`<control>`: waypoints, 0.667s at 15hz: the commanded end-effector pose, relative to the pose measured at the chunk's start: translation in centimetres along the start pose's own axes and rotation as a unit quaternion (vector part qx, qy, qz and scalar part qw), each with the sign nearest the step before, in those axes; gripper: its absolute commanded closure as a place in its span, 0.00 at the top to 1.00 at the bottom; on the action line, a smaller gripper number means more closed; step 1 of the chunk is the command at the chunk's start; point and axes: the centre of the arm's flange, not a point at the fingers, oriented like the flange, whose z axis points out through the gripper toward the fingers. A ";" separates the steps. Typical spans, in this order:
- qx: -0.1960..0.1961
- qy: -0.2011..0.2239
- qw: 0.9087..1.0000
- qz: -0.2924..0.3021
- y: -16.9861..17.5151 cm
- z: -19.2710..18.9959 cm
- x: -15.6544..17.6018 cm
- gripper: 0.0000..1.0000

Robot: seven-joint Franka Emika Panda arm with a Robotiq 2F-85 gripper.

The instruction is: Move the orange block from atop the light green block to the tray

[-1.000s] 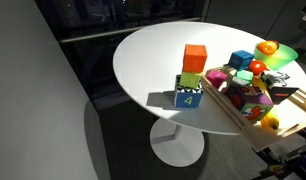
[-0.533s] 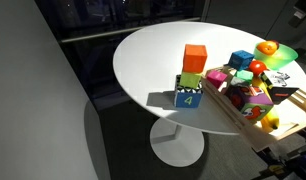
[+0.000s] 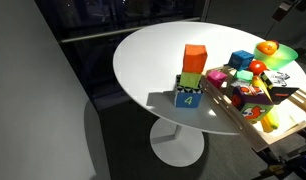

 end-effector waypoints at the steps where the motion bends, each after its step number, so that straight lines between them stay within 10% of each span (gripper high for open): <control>1: 0.024 -0.033 0.998 -0.042 -0.9 -0.3 3.4 1.00; 10: 0.037 -0.085 0.979 -0.182 -6.0 0.5 5.5 1.00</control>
